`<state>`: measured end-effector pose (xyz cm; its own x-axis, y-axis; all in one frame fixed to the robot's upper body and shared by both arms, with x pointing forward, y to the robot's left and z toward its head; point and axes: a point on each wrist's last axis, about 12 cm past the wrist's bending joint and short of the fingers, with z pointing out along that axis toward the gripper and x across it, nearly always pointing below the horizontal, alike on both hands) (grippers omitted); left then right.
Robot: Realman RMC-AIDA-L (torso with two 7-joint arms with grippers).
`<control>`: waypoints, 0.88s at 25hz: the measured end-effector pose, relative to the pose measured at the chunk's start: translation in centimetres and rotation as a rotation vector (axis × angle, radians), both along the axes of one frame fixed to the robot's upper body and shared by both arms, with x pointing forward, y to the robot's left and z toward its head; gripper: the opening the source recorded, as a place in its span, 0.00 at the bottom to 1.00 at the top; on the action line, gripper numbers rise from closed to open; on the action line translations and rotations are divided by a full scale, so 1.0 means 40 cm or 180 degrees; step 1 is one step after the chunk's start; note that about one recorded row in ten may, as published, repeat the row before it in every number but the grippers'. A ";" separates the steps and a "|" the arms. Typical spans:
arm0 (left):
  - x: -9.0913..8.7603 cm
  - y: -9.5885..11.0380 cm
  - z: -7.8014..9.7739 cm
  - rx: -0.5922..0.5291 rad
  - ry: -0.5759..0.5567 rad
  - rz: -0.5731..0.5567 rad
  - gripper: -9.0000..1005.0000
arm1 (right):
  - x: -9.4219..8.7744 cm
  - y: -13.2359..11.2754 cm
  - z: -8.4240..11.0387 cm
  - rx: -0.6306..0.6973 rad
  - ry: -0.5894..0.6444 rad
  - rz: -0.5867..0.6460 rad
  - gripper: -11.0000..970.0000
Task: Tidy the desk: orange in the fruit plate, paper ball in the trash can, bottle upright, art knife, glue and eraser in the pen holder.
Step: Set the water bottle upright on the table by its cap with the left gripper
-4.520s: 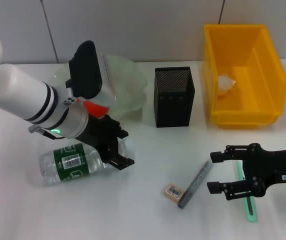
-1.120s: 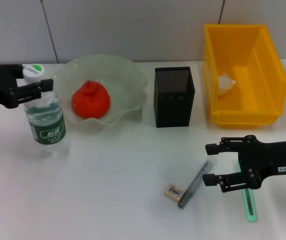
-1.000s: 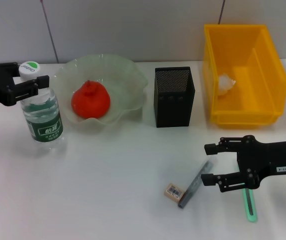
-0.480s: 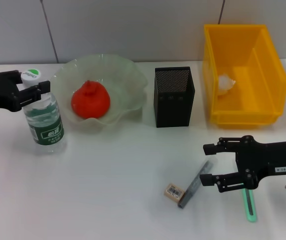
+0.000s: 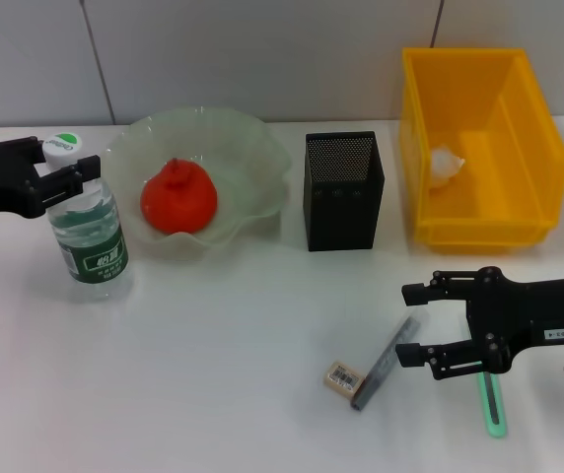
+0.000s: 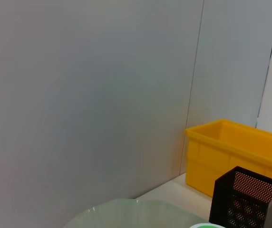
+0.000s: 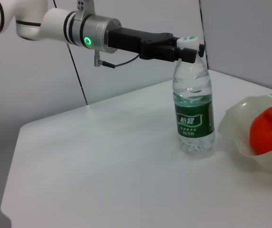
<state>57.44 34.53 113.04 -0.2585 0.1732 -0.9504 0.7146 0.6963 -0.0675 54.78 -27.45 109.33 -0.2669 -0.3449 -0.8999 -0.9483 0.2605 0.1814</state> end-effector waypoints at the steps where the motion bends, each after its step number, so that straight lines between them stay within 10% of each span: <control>1: 0.000 0.000 0.000 -0.0001 0.0001 0.0000 0.44 | 0.000 0.000 0.000 0.0000 0.0000 0.0000 0.84; 22: 0.002 -0.011 -0.014 -0.0017 0.0025 0.0051 0.45 | -0.001 -0.001 -0.001 -0.0017 0.0000 0.0014 0.84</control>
